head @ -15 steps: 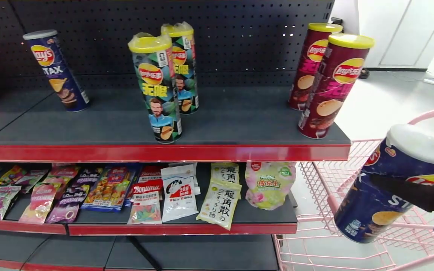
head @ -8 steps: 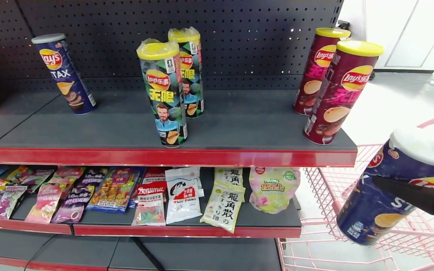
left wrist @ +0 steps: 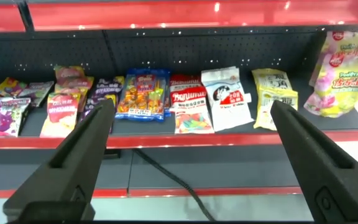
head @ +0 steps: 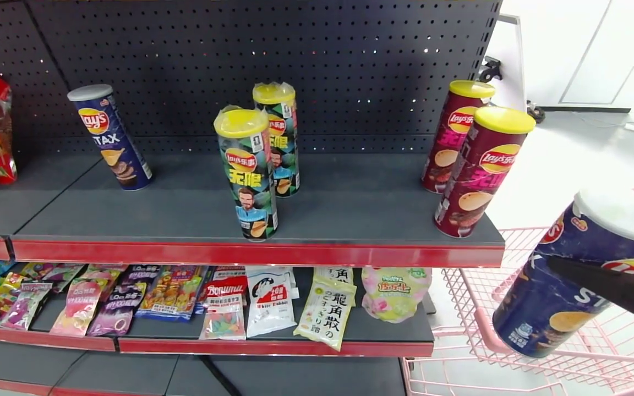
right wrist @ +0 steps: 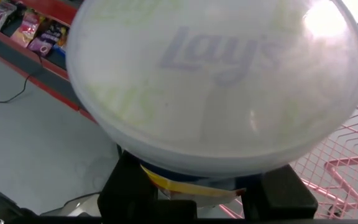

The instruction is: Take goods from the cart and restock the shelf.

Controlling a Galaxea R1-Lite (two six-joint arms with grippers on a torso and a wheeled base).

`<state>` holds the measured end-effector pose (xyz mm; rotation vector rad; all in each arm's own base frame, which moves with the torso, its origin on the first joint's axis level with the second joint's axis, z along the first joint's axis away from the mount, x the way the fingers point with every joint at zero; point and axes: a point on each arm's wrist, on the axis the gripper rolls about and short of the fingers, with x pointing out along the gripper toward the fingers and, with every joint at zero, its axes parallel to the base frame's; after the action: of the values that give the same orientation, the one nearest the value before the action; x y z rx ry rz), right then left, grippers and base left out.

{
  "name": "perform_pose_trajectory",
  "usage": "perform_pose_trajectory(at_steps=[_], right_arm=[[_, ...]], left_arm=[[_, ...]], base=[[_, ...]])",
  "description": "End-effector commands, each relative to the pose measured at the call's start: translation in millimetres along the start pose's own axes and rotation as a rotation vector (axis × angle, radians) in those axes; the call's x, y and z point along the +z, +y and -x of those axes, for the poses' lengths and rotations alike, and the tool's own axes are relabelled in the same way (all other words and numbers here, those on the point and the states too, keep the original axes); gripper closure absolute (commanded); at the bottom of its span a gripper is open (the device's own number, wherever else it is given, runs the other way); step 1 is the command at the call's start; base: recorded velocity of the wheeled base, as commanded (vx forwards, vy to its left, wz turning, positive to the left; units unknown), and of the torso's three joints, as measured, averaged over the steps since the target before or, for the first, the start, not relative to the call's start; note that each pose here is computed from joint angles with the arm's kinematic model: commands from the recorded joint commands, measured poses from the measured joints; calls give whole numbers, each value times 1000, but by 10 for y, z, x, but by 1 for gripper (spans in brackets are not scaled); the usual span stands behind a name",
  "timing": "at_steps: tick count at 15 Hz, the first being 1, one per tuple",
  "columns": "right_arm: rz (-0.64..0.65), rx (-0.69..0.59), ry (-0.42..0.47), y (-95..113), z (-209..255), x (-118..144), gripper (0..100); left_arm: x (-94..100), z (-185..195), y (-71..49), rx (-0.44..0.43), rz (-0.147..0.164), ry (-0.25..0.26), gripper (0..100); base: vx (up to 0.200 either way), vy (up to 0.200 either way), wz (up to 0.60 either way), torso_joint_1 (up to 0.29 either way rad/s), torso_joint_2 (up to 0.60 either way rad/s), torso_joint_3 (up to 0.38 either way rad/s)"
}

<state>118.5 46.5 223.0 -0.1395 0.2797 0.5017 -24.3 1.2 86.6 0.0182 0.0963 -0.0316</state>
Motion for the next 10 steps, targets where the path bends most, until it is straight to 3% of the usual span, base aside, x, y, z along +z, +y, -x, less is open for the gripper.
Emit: perform_pose_trajectory(at_steps=[1, 5, 10], right_arm=[[-1, 0, -3, 1, 6, 2, 100], [-2, -1, 2, 1, 6, -17, 100], [-3, 0, 8, 9, 26, -63, 100]], left_arm=[[0, -1, 0, 0, -1, 2, 0], [0, -1, 0, 0, -1, 2, 0], [0, -1, 0, -1, 0, 2, 0]], base=[[0, 0, 0, 154, -393, -237], [0, 0, 0, 156, -376, -223], [0, 0, 0, 20, -50, -23]])
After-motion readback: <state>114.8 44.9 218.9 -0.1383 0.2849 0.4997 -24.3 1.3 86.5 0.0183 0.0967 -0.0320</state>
